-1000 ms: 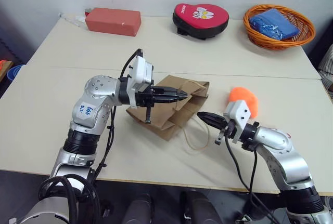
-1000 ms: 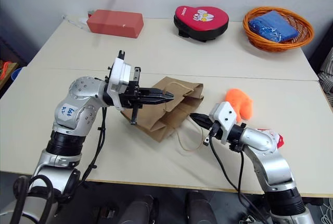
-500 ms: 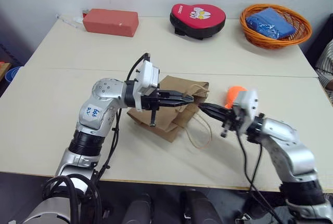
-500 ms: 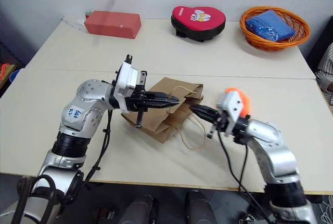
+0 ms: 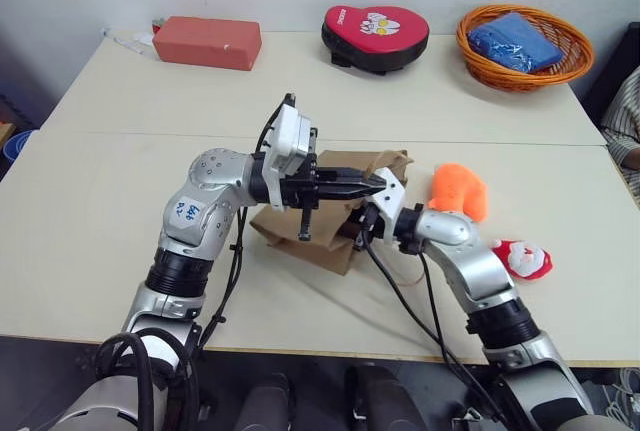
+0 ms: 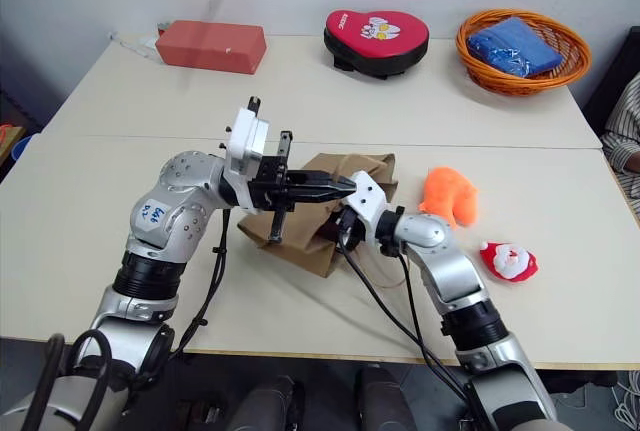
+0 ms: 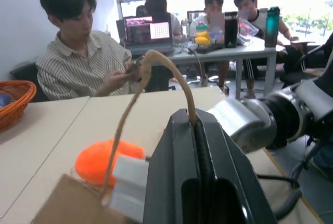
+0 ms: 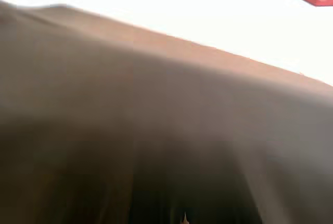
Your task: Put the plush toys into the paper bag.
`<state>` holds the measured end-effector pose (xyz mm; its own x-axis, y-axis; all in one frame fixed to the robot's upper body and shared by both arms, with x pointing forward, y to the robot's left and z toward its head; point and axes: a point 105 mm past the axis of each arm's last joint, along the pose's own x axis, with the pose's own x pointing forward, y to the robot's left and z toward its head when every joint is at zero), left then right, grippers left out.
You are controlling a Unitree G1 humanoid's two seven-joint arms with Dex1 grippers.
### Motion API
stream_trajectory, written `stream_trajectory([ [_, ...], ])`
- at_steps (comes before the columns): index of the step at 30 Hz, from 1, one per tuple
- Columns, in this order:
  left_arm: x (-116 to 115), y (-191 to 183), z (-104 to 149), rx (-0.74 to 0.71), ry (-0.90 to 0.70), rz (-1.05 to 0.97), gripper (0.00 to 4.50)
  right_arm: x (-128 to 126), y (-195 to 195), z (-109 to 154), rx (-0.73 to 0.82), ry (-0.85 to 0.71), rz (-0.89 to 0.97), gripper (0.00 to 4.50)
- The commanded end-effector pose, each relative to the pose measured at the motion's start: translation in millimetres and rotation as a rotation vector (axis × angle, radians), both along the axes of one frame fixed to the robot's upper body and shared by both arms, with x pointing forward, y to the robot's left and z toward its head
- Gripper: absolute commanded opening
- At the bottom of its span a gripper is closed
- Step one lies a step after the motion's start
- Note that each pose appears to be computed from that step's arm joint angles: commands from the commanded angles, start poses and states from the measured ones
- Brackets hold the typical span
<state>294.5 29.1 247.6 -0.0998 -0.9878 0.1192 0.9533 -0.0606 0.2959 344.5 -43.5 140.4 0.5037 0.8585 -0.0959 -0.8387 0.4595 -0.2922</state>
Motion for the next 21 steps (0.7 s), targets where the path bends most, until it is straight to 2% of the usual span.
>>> stream_trajectory([
  [1,-2,5,20,-0.048,-0.046,0.001,0.0,7,0,-6,0.001,-0.022,-0.008,0.01],
  [10,6,24,29,-0.075,-0.048,0.088,0.0,11,-9,-27,0.0,-0.019,-0.024,0.01],
  [21,4,36,54,-0.18,-0.033,0.116,0.0,13,-16,-59,-0.154,0.113,-0.038,0.01],
])
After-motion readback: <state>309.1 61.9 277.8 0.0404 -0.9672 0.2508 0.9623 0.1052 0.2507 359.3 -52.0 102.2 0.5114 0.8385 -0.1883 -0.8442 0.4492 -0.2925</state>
